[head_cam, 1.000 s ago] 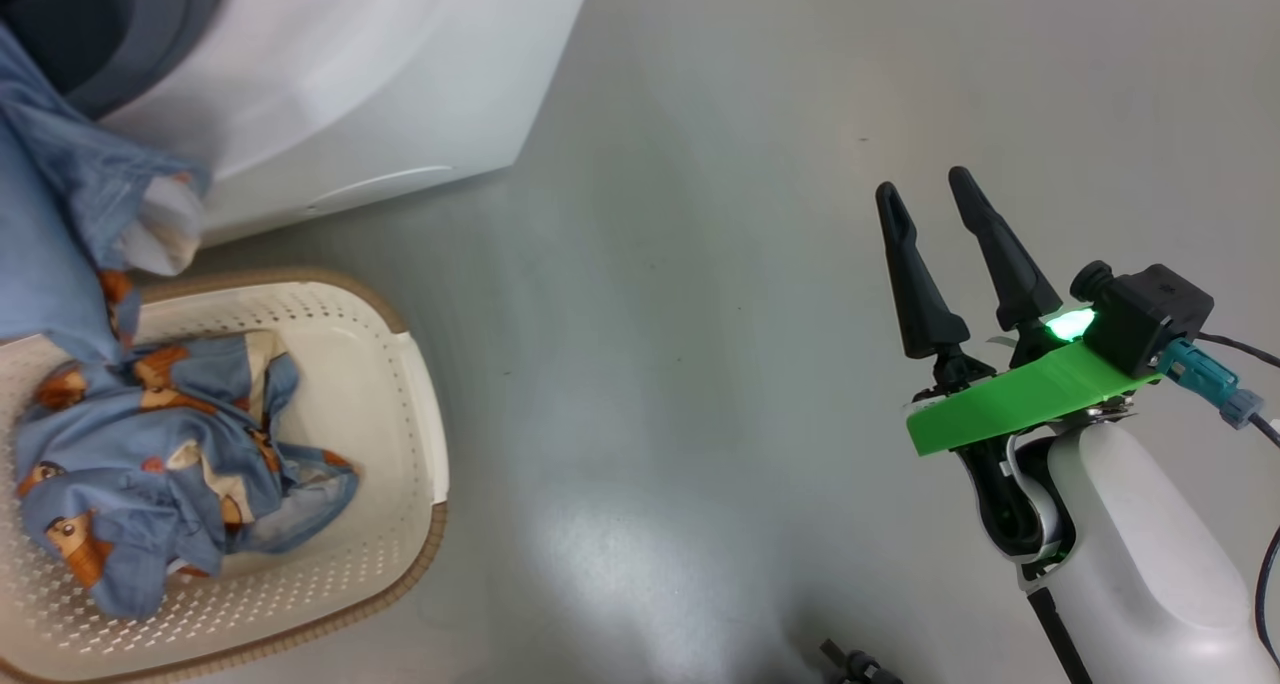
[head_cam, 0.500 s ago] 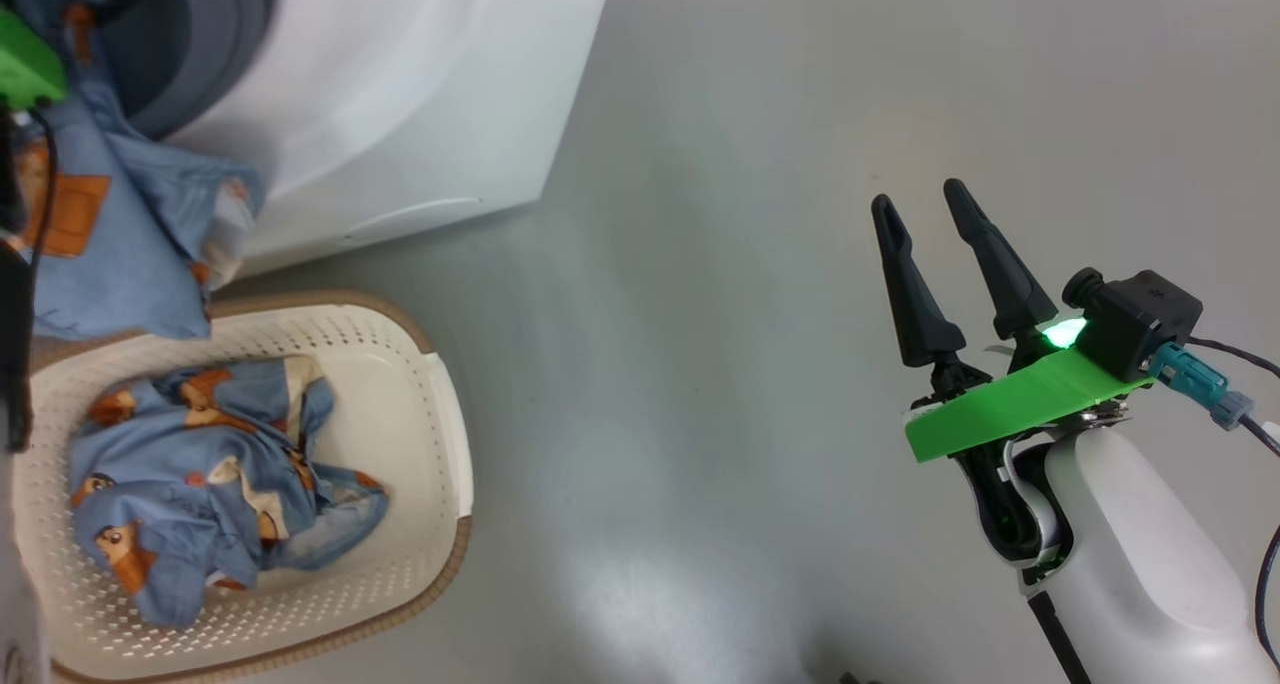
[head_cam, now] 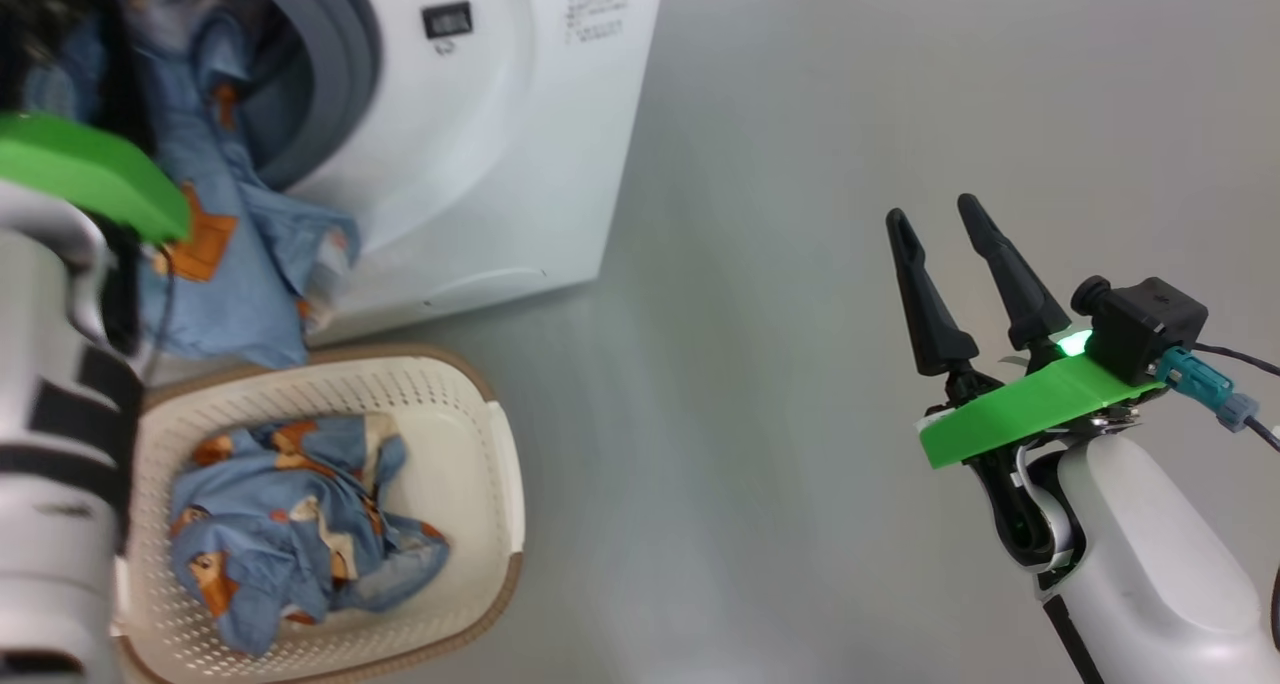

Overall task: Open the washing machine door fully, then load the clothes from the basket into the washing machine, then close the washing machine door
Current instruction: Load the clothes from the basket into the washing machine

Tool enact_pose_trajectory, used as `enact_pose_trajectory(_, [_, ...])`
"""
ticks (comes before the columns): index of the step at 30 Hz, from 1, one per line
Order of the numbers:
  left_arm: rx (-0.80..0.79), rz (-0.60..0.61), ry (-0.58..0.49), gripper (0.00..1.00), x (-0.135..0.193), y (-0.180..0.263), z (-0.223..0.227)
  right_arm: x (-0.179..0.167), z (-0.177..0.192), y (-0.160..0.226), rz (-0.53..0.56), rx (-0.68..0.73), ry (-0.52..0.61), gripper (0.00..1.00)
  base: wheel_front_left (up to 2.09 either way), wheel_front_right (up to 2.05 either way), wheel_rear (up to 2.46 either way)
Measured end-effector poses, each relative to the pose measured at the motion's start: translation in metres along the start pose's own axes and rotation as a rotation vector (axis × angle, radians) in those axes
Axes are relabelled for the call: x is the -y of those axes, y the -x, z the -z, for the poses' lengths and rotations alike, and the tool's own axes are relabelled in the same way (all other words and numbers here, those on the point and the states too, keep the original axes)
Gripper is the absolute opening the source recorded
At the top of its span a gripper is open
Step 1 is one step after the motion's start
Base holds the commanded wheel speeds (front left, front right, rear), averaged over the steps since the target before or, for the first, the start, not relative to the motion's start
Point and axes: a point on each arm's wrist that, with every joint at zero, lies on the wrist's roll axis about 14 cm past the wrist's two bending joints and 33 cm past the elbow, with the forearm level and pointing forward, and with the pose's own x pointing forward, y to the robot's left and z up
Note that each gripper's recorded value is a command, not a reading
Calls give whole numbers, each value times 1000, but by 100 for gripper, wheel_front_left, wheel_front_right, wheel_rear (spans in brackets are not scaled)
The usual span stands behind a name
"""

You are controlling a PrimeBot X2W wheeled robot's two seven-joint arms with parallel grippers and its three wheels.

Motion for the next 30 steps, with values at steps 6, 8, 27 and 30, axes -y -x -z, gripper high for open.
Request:
enact_pose_trajectory(6, [29, 23, -3, 100, 14, 37, -2, -11, -18, 7, -27, 42, -6, 100, 0, 0, 0])
enact_pose_trajectory(8, [43, 27, -6, 100, 16, 49, -5, -15, -19, 13, -32, 44, -11, 100, 0, 0, 0])
enact_pose_trajectory(27, [176, -44, 12, 100, 0, 173, -20, -41, -64, 41, -102, 157, -2, 100, 0, 0, 0])
enact_pose_trajectory(30, [182, -63, 13, 100, -4, 191, -16, -43, -63, 45, -107, 157, -5, 100, 0, 0, 0])
